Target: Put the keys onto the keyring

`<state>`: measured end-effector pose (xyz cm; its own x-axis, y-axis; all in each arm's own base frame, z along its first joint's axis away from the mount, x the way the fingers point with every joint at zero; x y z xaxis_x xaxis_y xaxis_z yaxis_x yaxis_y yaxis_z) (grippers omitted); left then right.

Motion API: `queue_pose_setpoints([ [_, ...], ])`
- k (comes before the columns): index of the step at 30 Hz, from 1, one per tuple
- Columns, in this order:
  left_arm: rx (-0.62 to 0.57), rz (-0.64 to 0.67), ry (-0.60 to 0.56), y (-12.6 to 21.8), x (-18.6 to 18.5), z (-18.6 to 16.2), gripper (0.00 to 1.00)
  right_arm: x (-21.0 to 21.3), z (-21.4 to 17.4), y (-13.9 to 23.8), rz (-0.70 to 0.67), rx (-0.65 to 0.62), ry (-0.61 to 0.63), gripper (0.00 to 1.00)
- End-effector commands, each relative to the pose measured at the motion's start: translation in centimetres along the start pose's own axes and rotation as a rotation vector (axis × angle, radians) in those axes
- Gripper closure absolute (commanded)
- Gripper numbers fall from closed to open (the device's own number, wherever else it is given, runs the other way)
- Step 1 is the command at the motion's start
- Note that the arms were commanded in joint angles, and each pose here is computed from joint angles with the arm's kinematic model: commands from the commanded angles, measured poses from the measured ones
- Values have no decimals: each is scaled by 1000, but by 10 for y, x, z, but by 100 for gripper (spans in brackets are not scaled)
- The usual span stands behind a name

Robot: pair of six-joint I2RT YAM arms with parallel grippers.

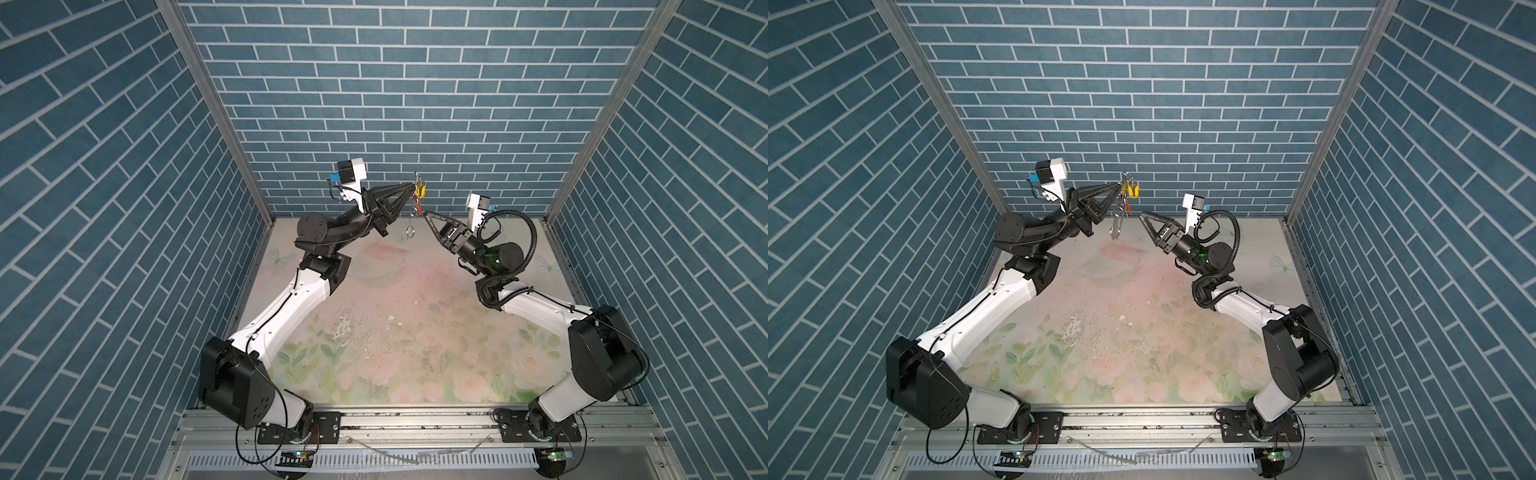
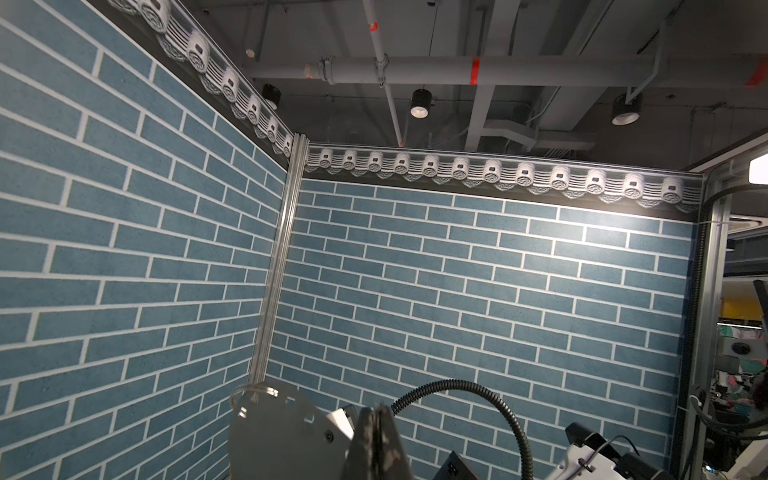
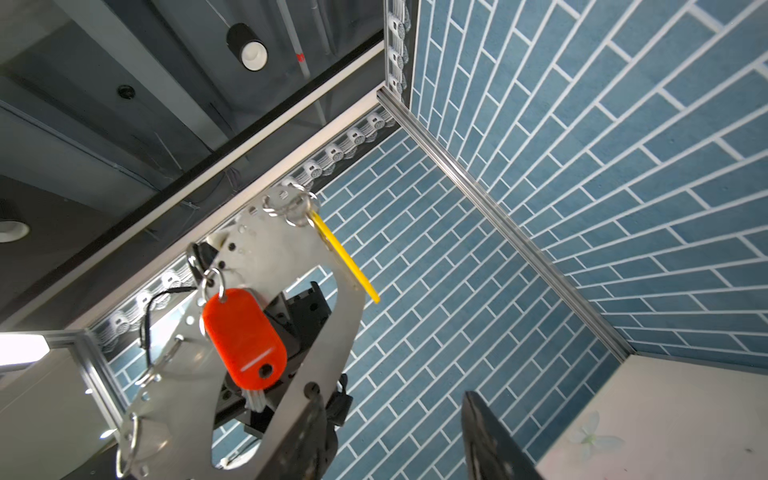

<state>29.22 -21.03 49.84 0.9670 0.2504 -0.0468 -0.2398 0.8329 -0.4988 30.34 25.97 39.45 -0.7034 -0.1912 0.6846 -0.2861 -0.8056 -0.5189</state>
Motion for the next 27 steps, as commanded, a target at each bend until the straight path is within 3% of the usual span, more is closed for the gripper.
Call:
queue_pose_setpoints([
  [1,-46,-51,-36,-3,-4,18,100,21,13,-13,118,1,-15,45],
  [27,-147,-194,61,-10,10,15,100,31,13,-54,227,78,-88,40],
])
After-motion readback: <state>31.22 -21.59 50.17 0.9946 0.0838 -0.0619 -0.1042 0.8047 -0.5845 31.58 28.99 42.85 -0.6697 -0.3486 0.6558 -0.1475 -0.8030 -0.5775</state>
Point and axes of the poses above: each gripper's point midway between its finger pads, its own y axis back along the fingers, its own x axis along the line the jaws close on, z = x × y, the point moved 7 cm from there along y, back along the fingers, and after that the axes turned 8 degrees about -y, right-handed, at the moved point
